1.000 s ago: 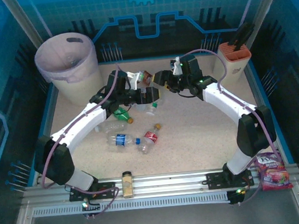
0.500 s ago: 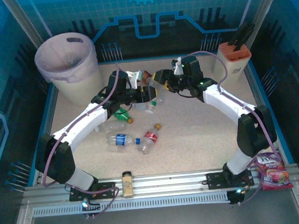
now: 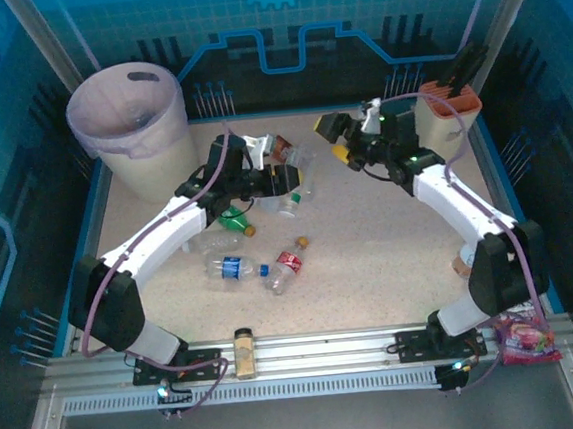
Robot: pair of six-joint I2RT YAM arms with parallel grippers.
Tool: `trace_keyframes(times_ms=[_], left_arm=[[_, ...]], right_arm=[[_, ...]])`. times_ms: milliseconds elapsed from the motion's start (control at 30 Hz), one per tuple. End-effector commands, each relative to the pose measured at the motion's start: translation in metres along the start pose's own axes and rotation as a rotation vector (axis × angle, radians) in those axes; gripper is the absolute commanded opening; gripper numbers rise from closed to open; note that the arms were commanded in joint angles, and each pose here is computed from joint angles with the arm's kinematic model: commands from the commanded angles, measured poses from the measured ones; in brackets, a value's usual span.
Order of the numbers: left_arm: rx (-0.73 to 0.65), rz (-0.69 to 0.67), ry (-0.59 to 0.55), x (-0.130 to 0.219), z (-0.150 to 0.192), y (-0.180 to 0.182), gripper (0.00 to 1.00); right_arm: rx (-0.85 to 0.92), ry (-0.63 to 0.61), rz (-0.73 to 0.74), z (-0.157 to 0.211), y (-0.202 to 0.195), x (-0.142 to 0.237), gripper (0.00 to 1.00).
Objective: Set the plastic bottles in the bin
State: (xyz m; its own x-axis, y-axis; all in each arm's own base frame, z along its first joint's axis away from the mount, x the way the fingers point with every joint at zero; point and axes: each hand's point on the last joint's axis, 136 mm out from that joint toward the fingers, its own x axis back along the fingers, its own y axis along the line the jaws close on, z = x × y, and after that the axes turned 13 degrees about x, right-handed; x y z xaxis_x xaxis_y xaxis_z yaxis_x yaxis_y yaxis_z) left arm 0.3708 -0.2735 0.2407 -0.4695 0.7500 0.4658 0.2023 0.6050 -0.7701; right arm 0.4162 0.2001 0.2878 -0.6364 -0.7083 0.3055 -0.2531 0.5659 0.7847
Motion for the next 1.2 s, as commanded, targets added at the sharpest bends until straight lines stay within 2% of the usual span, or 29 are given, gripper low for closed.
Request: trace_keyframes(times_ms=[0, 200, 300, 367, 433, 533, 633, 767, 867, 967, 1167], left_arm=[[-0.09, 0.01, -0.089, 0.024, -0.034, -0.022, 0.52], [-0.189, -0.054, -0.291, 0.095, -0.106, -0.04, 0.39], [-0.22, -0.112, -0.406, 0.132, -0.143, -0.037, 0.17], [-0.218, -0.146, -0.491, 0.156, -0.166, -0.031, 0.0], [-0.216, -0.152, -0.568, 0.179, -0.185, -0.027, 0.0], [-0.22, -0.192, -0.685, 0.212, -0.212, -0.018, 0.0], [-0.176, -0.279, -0.768, 0.238, -0.238, 0.005, 0.0], [-0.081, -0.401, -0.879, 0.275, -0.27, 0.047, 0.0], [-0.037, -0.484, -0.897, 0.292, -0.292, 0.078, 0.0], [0.016, -0.551, -0.853, 0.297, -0.311, 0.108, 0.0], [0.074, -0.648, -0.723, 0.267, -0.322, 0.164, 0.0]], right_arm=[[0.044, 0.032, 0.069, 0.009, -0.021, 0.026, 1.0], [0.114, 0.148, 0.209, 0.049, -0.057, 0.052, 1.0], [0.146, 0.218, 0.225, 0.069, -0.066, 0.06, 1.0], [0.154, 0.23, 0.176, 0.076, -0.066, 0.063, 1.0], [0.153, 0.226, 0.132, 0.08, -0.065, 0.066, 1.0], [0.171, 0.239, 0.144, 0.087, -0.066, 0.072, 1.0], [0.138, 0.27, 0.301, 0.089, -0.084, 0.086, 1.0], [0.237, 0.306, 0.375, 0.094, -0.085, 0.1, 1.0], [0.307, 0.324, 0.395, 0.099, -0.083, 0.106, 1.0], [0.34, 0.346, 0.397, 0.102, -0.082, 0.11, 1.0], [0.357, 0.314, 0.329, 0.103, -0.071, 0.105, 1.0]])
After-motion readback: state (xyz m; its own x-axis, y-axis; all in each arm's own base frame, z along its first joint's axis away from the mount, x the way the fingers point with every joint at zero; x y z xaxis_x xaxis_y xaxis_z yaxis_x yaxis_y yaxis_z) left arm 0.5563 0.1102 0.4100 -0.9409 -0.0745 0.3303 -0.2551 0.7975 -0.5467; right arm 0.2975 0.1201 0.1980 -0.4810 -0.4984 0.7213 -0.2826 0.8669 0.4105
